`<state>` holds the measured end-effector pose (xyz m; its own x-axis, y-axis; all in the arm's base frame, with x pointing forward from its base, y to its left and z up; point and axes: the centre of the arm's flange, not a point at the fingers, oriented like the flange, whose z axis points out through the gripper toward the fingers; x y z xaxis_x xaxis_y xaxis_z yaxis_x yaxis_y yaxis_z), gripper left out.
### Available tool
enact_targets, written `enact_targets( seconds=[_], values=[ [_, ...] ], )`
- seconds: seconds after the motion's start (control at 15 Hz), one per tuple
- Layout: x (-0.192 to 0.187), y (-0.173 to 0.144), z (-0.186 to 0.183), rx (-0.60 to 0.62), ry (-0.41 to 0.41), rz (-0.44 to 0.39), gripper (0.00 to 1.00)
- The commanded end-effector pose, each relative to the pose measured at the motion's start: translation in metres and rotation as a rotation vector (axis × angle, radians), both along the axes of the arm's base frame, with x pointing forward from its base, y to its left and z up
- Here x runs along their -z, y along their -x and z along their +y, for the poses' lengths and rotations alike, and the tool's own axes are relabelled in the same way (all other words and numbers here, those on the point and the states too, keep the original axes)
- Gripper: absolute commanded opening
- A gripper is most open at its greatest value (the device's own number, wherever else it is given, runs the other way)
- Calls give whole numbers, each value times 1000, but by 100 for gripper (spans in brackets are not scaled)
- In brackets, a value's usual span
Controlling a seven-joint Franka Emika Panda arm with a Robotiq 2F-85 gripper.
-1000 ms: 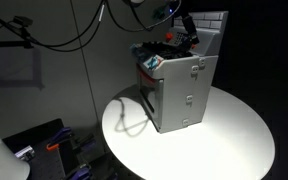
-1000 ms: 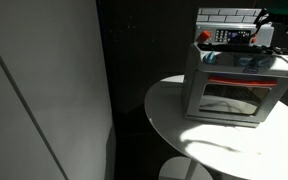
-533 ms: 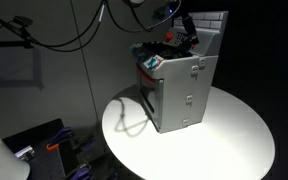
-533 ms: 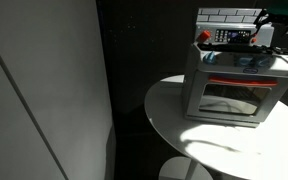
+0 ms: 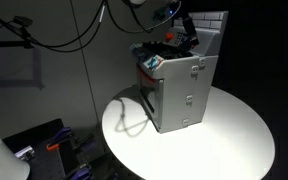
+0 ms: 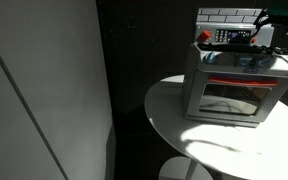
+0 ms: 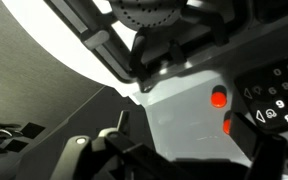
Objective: Push the top right button on the toy stove
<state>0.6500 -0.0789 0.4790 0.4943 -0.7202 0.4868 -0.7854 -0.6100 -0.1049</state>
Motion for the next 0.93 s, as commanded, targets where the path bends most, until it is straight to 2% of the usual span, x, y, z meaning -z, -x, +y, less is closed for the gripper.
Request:
enact_targets(
  seconds=[0.0,0.87],
  values=[
    [-6,-8,-1,29,9,-2,100],
    [-3,-13,-2,36,14,-1,100]
  ],
)
